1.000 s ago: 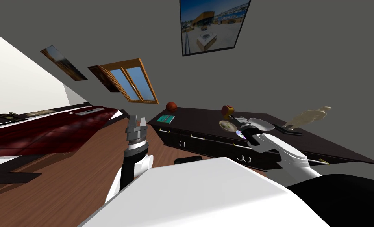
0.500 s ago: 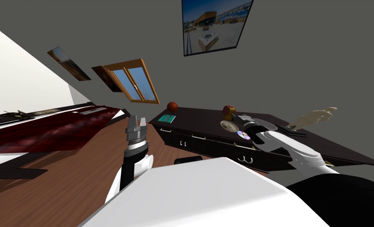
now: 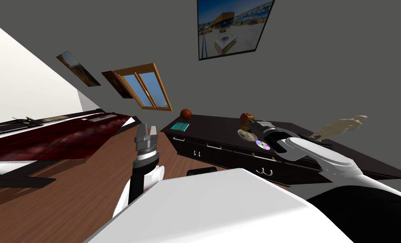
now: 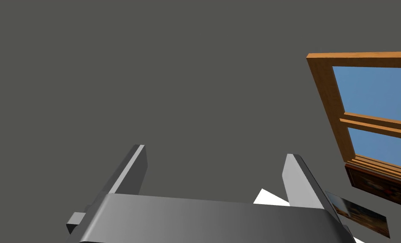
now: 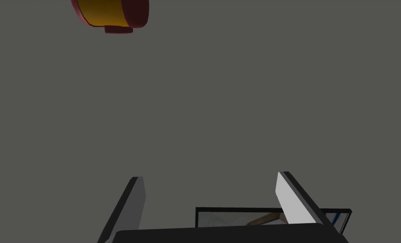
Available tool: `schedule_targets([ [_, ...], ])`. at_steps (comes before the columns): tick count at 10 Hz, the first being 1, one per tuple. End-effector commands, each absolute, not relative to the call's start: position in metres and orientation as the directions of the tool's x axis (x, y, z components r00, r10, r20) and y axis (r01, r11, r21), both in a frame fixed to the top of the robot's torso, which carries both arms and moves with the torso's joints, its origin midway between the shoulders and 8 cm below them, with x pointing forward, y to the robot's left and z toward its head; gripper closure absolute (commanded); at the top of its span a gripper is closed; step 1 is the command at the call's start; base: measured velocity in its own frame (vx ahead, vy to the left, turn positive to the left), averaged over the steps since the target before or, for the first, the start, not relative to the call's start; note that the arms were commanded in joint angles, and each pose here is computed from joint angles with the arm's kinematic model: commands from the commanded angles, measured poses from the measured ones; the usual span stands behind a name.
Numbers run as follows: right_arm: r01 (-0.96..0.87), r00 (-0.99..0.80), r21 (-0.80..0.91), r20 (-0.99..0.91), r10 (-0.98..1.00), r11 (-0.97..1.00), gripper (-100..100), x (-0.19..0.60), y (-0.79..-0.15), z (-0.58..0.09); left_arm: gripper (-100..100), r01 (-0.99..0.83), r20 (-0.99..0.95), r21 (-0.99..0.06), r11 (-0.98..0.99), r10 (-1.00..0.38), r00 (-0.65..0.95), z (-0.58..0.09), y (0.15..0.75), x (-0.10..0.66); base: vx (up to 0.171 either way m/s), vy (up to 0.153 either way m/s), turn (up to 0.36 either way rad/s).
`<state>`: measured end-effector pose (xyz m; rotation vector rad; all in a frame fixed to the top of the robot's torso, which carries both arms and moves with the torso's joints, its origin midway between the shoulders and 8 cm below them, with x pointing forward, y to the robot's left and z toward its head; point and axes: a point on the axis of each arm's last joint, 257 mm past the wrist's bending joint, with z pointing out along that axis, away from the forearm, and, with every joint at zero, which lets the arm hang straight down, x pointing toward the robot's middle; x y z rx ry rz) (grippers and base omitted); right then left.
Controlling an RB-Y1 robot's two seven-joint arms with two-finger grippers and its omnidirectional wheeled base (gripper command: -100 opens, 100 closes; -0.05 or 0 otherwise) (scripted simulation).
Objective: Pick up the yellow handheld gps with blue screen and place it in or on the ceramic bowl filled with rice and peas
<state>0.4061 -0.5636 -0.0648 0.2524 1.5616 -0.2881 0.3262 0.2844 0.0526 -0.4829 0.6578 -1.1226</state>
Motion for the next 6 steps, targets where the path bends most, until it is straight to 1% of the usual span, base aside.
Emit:
schedule_targets([
  [1,0.337,-0.012,-0.024,-1.0,-0.021,0.941,0,0.4061,-0.5636,-0.0648,0,0.66,-0.236,-0.656,0.366,-0.93,0.281,0.0526,0.2844,0.3262,0.0,0.0,0.0],
  [6,0.337,-0.012,-0.024,-1.0,-0.021,0.941,0,0.4061,-0.5636,-0.0649,0,0.66,-0.236,-0.656,0.366,-0.93,0.281,0.0526,0.2844,0.3262,0.0,0.0,0.0],
])
